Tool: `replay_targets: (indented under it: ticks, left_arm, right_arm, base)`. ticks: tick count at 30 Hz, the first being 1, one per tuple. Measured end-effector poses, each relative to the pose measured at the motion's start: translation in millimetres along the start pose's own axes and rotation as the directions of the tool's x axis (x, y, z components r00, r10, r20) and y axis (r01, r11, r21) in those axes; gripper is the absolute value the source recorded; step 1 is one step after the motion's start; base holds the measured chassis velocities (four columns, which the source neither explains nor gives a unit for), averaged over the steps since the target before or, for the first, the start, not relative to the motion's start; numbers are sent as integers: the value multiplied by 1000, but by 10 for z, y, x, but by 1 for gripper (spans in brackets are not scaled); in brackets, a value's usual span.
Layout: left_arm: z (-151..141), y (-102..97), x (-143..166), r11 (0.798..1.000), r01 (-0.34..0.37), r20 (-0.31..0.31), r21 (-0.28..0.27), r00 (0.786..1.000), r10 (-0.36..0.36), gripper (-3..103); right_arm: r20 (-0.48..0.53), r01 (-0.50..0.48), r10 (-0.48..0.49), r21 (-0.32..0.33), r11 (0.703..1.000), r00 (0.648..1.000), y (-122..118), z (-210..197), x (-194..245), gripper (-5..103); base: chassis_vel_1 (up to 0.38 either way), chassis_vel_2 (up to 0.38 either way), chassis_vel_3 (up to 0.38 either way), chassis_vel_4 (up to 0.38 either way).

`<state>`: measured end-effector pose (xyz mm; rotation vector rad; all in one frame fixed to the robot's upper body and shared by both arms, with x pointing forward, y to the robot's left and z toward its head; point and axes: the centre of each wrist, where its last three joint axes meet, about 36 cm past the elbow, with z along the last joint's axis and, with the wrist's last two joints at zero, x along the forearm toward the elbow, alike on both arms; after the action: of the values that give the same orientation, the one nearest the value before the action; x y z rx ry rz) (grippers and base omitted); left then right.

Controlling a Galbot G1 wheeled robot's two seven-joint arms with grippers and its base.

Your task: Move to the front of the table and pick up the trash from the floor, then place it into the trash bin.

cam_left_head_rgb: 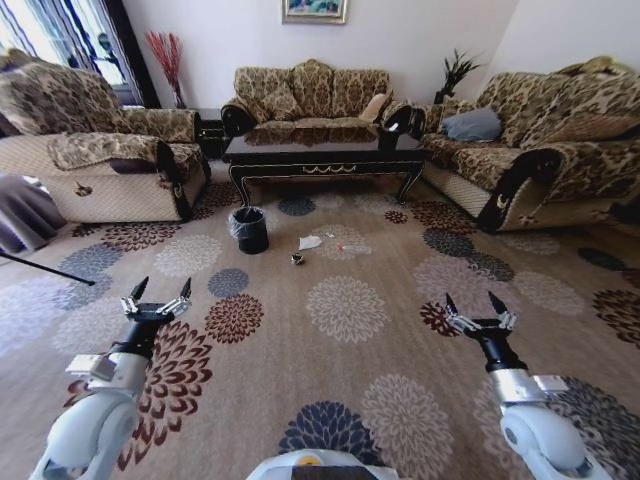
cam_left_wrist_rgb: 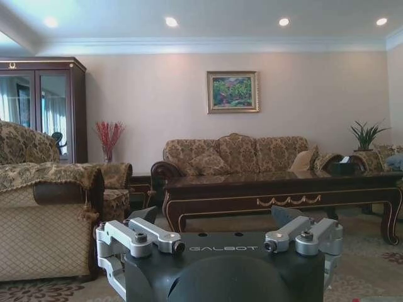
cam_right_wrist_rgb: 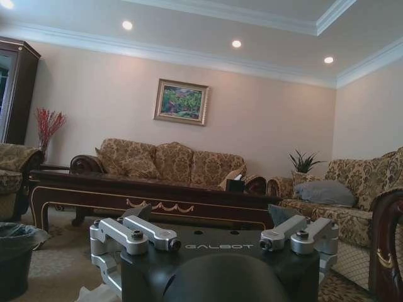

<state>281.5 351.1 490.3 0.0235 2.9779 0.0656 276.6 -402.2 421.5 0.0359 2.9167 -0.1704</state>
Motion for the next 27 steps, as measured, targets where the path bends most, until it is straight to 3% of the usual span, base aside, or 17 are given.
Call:
replay_targets:
  ticks: [27]
  left_arm:
    - [36, -9, 13, 1000, 0, -6, -1, 1000, 0, 100]
  right_arm:
    - [12, 10, -10, -5, 1000, 1000, 23, -5, -8, 100]
  base:
    - [0, 0, 0, 0]
